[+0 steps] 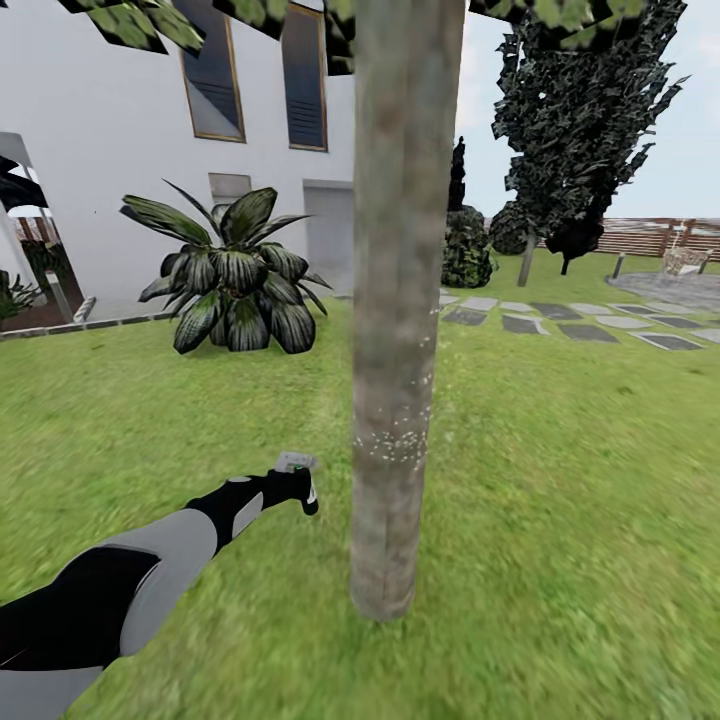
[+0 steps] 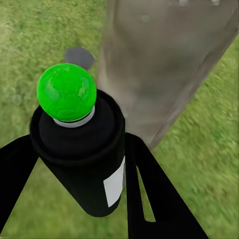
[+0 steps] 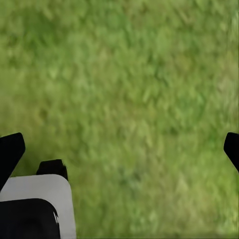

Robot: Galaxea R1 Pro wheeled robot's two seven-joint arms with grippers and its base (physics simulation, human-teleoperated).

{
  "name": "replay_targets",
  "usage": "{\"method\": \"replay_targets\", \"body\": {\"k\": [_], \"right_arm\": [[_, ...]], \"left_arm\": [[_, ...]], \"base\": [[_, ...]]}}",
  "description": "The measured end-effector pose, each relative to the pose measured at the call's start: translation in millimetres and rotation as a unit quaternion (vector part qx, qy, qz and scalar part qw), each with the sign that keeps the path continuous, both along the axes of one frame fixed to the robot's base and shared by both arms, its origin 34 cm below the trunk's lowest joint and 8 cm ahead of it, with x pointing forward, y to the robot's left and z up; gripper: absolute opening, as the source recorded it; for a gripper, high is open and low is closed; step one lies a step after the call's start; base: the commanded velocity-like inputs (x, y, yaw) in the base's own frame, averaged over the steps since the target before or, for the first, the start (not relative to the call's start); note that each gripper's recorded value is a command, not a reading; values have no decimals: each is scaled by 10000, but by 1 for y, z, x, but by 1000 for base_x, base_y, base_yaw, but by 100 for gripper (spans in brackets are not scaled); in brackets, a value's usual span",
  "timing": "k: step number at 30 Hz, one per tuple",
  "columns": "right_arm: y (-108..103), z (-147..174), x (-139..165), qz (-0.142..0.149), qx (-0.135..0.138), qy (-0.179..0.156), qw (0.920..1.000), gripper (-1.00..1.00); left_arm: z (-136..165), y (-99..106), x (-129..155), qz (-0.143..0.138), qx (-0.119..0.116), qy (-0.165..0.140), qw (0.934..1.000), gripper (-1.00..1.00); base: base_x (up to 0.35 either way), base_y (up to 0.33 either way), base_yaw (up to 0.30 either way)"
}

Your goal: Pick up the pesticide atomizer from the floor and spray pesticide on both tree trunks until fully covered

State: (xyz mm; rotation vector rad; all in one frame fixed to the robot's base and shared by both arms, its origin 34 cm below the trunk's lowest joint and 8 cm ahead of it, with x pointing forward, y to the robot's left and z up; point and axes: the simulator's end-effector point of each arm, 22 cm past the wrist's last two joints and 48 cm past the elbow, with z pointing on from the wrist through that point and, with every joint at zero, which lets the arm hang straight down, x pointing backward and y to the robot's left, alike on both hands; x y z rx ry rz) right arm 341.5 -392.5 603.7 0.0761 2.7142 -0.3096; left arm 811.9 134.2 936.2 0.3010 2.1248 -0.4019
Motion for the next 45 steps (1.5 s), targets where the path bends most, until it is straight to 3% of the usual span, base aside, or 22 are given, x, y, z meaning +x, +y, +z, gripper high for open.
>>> {"method": "replay_targets", "body": {"k": [24, 26, 28, 30, 32, 34, 38, 42, 45], "right_arm": [[0, 0, 0, -7, -4, -9, 10000, 100], [-2, 1, 2, 0, -17, -28, 10000, 100], [-3, 4, 11, 17, -34, -120, 9999, 100], [-8, 16, 44, 67, -84, -485, 9988, 100], [-12, 19, 50, 75, -110, -558, 9984, 100], [-15, 20, 52, 76, -128, -583, 9982, 100], [-16, 18, 46, 62, -134, -510, 9986, 100], [-17, 17, 43, 58, -135, -479, 9987, 100], [-17, 17, 42, 56, -135, -472, 9988, 100]], "left_arm": [[-1, -1, -1, -8, -10, 9, 10000, -100], [-12, 0, -8, -9, 13, 76, 10000, -100], [-19, 1, -12, 12, 6, 124, 9999, -100], [-21, 4, -13, 58, -10, 145, 9999, -100], [-21, 5, -13, 65, -11, 145, 9999, -100], [-9, 3, -6, 53, -40, 49, 10000, -100], [24, -3, 7, -4, -46, 255, 9997, -100], [69, -11, 17, -81, -54, 320, 9994, -100], [115, -16, 23, -138, -72, 188, 9997, -100]], "base": [[-94, -229, 0], [-16, -33, 0], [-6, -12, 0], [-1, -3, 0], [0, -1, 0], [0, 0, 0], [0, 0, 0], [0, 0, 0], [0, 0, 0]]}}
